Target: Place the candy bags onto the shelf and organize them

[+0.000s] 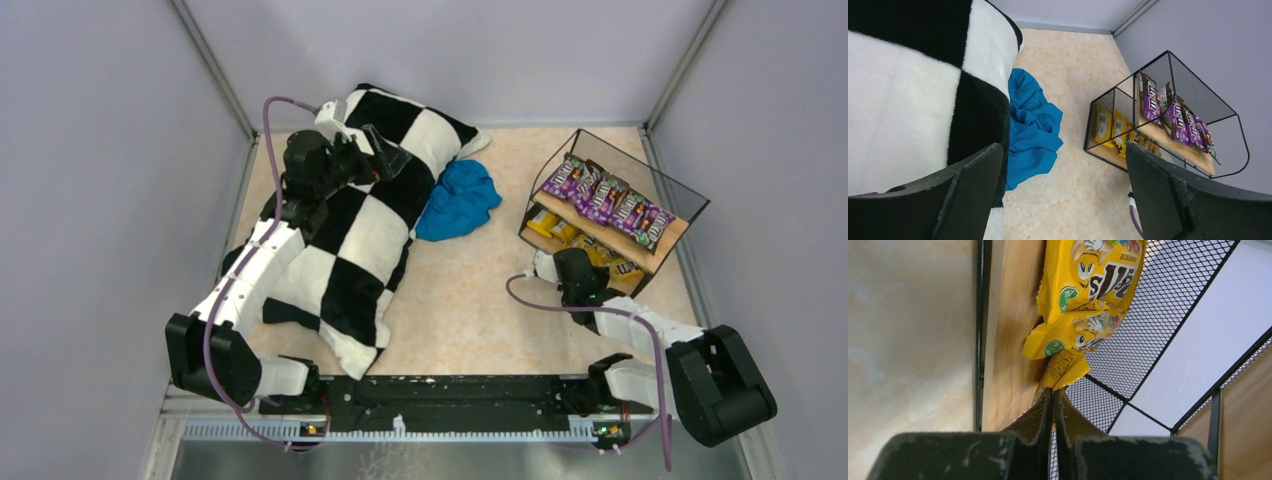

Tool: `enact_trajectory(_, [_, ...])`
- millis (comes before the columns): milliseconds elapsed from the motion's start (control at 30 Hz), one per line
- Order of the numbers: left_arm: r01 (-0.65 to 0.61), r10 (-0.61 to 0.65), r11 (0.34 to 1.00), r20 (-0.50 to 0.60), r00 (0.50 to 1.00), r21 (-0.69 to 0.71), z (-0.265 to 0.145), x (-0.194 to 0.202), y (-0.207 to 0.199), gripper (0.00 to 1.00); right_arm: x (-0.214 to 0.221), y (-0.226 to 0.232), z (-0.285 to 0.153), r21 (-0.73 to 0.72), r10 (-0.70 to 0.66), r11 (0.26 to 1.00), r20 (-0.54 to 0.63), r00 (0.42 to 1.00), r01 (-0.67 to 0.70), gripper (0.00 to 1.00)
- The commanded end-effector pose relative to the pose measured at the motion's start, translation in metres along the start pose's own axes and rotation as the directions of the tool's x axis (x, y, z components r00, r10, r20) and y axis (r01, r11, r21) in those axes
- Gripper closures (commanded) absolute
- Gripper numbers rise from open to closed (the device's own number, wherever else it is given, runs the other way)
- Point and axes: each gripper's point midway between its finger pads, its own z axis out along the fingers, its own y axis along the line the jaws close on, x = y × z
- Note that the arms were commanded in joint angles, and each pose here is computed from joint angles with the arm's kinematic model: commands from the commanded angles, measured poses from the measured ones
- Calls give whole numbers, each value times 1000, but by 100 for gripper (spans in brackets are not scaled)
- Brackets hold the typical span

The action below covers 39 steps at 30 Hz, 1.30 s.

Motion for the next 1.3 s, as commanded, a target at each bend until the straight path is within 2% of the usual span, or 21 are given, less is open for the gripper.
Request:
enact_trajectory(0, [-37,34,998,64,997,45,-3,-25,-19,2,-9,-26,6,66,58,996,33,998,-60,100])
enact_trajectory(300, [-47,44,998,75,996,40,-4,-27,-20,2,12,-23,4,99,57,993,3,998,-57,100])
enact_trajectory(367, [-47,44,998,75,996,41,-4,-27,-20,2,14,-17,2,84,45,995,9,999,-46,88])
enact_trajectory(467, [-46,43,998,74,996,43,-4,-27,-21,1,13,-12,-2,64,38,997,46,998,-41,57])
enact_trajectory(567, [-45,42,998,69,997,45,-4,-26,-21,2,11,-6,-8,33,33,999,88,996,-36,36])
enact_trajectory(633, [-40,37,998,65,997,45,-3,-24,-20,2,11,-3,-13,23,18,1000,105,994,-21,27])
enact_trajectory(800, [-32,29,998,51,998,52,-2,-21,-19,2,-4,19,-25,-54,-8,998,208,978,20,13])
enact_trajectory(867, [-35,33,998,55,998,45,-2,-22,-17,2,-12,34,-33,-95,-50,992,266,963,78,9])
enact_trajectory(900, [-38,36,999,61,997,37,-2,-23,-15,2,-17,41,-37,-115,-70,987,299,952,109,3])
enact_trajectory(1000, [-49,47,999,73,996,25,-3,-27,-12,1,-31,47,-49,-135,-100,977,382,919,162,1])
enact_trajectory(1133, [-48,47,999,95,994,7,-8,-36,-5,2,-55,35,-65,-82,-132,978,477,869,193,1])
enact_trajectory(1200, [-52,52,999,110,993,-5,-11,-42,-2,1,-76,21,-80,-42,-101,988,546,832,147,1])
enact_trajectory(1267, [-62,67,997,111,992,-40,-13,-42,5,2,-99,-5,-105,-35,5,999,632,775,23,1])
